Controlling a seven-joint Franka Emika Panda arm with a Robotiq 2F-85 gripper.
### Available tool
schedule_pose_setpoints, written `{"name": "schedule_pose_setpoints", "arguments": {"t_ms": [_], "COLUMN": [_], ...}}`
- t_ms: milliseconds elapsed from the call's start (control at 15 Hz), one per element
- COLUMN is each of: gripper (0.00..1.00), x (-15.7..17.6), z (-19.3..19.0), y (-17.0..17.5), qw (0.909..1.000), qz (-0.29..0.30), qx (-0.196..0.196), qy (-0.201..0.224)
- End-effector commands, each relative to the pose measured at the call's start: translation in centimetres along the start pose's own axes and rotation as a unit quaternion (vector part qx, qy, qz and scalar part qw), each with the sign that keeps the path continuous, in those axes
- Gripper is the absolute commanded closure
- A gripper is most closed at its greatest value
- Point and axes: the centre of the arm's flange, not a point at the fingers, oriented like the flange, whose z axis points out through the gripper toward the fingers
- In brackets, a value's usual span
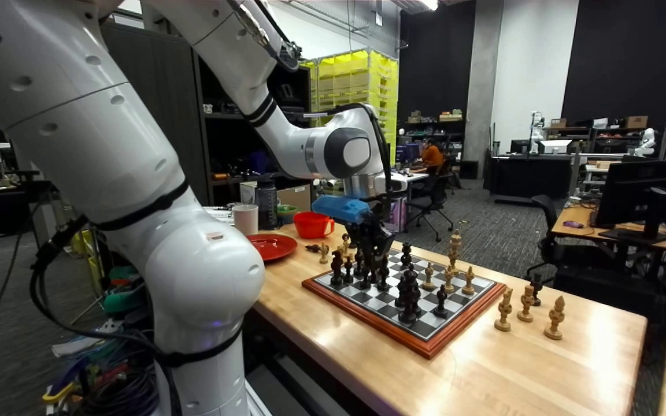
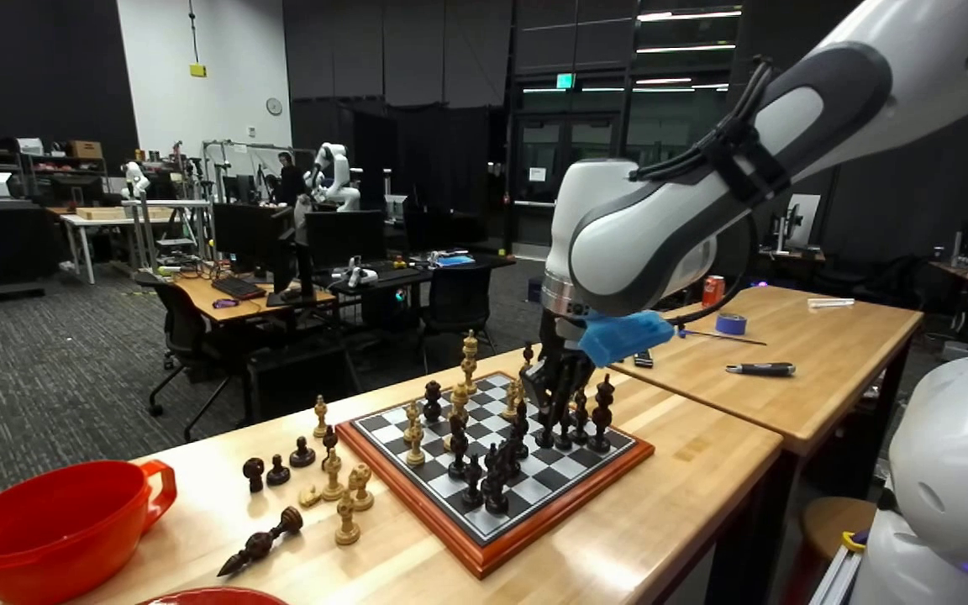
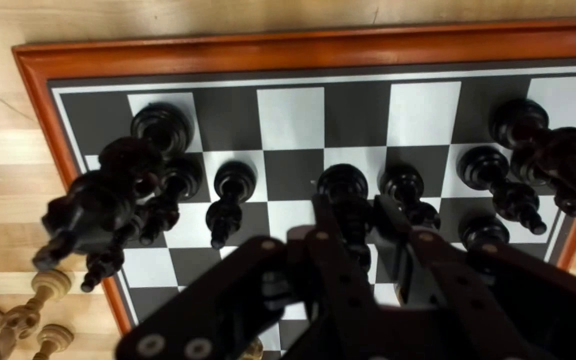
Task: Pick up the black chess piece on the right and put it on the chess board
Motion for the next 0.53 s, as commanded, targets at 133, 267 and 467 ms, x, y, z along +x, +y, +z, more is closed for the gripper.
{"name": "schedule_pose_setpoints", "arguments": {"t_ms": [133,267,467], "gripper": [0.94,0.94,0.50], "x": [-1.3,-1.3,-1.4], "z": [3.1,3.5,3.8], "y": [0.6,0.9,1.2], "qw": [0.9993,0.9992,0.9992], "qz": [0.001,0.005,0.010], "qx": [-0.036,-0.036,-0.032], "qy": [-0.006,-0.014,-0.023]}}
